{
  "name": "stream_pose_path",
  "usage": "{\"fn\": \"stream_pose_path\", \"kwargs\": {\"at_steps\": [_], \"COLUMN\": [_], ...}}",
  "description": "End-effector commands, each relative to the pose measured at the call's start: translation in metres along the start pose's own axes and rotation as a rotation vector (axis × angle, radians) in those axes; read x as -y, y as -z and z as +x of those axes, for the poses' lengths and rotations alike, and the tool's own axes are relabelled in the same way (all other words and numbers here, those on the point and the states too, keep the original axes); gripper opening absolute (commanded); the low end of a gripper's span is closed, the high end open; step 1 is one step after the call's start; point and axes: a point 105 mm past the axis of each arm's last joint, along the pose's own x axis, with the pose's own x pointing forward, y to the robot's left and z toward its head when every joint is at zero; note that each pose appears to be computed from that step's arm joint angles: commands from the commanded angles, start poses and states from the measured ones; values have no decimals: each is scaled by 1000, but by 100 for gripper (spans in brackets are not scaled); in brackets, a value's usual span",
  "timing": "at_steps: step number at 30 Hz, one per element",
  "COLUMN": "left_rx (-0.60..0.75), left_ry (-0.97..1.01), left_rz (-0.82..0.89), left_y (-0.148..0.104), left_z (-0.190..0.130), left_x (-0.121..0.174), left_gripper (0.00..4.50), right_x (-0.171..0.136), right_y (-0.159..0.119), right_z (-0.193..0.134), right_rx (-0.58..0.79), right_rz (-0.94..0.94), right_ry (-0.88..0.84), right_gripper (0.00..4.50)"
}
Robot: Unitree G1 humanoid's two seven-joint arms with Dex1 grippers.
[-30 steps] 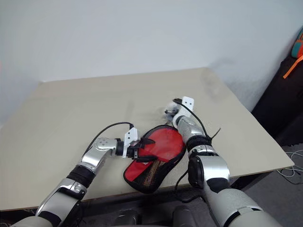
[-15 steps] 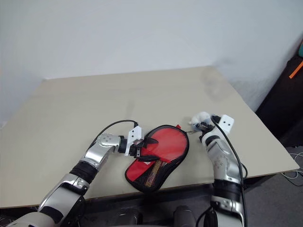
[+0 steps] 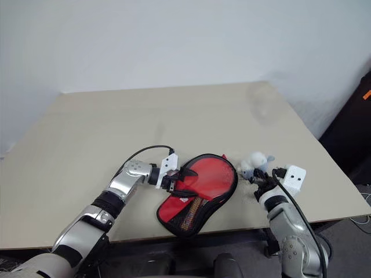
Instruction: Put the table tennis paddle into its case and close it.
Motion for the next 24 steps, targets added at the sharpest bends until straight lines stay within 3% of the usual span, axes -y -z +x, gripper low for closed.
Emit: {"fn": "stream_pose_path", "kwargs": {"at_steps": [1,12,24], "left_rx": [-227,-239,-242], "left_ry": [44,40,46], "left_rz": [-132,-138,-130], "left_y": [65,68,64], "left_z": [-2,-5,-6], "left_x": [22,22,20], "left_gripper": [405,405,405], "right_x": [-9,-29,-57], "right_y": [-7,13,60], "right_z": [-10,-55,-89], "right_rx": [54,21,-176], "right_rz": [-8,69,41], "right_ry": [-30,-214,-443], "right_gripper": [1,1,1]}}
